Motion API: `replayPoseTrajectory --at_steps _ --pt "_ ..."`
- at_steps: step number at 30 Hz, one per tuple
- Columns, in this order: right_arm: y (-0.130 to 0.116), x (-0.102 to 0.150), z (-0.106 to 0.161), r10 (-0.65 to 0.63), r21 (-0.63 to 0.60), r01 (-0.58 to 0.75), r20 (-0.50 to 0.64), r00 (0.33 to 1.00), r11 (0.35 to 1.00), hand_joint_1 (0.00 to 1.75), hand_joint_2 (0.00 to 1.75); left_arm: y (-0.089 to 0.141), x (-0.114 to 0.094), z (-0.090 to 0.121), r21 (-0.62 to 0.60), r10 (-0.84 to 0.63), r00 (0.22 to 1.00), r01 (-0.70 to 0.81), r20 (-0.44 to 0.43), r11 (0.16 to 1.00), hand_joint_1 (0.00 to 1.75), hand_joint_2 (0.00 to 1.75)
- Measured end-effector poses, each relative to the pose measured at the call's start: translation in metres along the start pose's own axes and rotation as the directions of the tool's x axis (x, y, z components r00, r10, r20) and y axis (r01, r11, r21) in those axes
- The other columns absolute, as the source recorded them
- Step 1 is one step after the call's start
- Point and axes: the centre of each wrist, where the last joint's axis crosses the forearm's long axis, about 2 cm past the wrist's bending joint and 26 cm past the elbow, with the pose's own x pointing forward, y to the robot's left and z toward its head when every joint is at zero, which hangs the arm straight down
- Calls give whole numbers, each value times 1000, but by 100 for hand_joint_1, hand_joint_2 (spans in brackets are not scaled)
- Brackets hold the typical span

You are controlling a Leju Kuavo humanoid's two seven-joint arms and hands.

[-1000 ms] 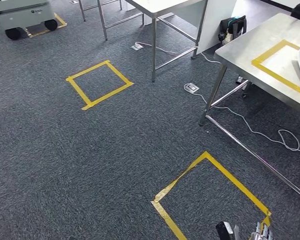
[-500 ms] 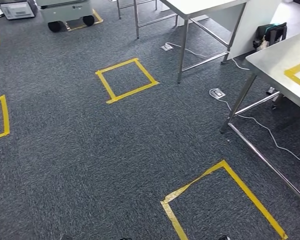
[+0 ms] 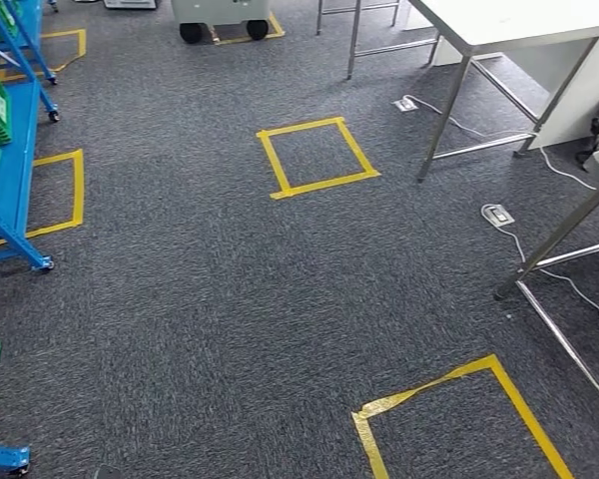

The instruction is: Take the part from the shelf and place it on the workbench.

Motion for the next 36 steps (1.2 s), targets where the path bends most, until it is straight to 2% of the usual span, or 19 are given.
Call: replayPoseTrajectory --at_steps 36 --pt "4 5 3 -29 39 30 -16 999 999 0 0 -2 4 5 -9 29 1000 -29 -8 1000 0 0"
